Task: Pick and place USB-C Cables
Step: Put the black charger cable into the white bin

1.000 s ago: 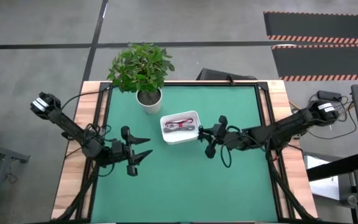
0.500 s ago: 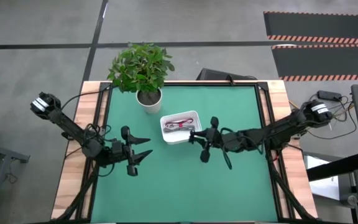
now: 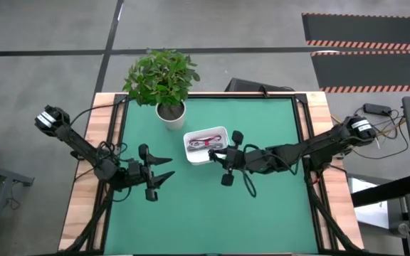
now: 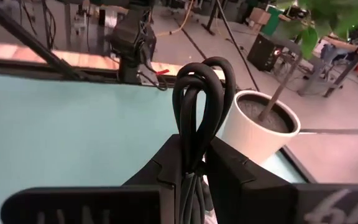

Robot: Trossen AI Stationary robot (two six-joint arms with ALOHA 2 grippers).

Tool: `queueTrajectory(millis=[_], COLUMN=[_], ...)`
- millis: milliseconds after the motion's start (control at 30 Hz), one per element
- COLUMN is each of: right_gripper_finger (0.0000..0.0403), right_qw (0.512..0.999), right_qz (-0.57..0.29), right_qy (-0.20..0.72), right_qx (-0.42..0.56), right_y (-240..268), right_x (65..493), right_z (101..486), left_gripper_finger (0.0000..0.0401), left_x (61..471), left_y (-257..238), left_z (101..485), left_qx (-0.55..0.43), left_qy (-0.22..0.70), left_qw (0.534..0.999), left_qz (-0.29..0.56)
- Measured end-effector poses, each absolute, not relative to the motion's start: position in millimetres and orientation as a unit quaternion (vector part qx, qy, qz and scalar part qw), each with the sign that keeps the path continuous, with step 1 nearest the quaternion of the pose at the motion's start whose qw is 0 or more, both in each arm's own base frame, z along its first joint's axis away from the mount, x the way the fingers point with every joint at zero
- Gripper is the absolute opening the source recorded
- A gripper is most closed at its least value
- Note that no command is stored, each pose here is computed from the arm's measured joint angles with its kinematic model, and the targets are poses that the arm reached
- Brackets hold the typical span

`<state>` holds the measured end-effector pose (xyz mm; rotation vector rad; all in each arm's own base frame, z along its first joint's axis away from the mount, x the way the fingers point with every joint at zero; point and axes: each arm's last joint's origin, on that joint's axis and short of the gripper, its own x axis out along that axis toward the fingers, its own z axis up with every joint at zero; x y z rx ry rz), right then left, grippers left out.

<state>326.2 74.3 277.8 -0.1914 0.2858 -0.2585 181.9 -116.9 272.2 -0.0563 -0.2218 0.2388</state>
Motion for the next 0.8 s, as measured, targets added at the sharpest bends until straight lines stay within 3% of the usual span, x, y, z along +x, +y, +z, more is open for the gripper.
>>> queueTrajectory(millis=[233,467,800], right_gripper_finger=[0.0043,0.0043,0.0043], right_qw=[0.956,0.923,0.87], right_qz=[-0.117,-0.138,-0.135], right_qy=[0.203,0.308,0.43], right_qx=[-0.176,-0.183,-0.197], right_y=[76.2,61.0,41.3], right_x=[347.8,373.2,400.9], right_z=[299.4,319.9,307.3], left_gripper_finger=[0.0187,0.0187,0.0187], left_x=[181.9,182.0,181.6], left_y=[-116.8,-116.9,-116.6], left_z=[272.1,272.8,270.4], left_qx=[-0.028,-0.029,-0.026], left_qy=[-0.111,-0.111,-0.109], left_qw=[0.986,0.986,0.987], left_qz=[0.119,0.119,0.119])
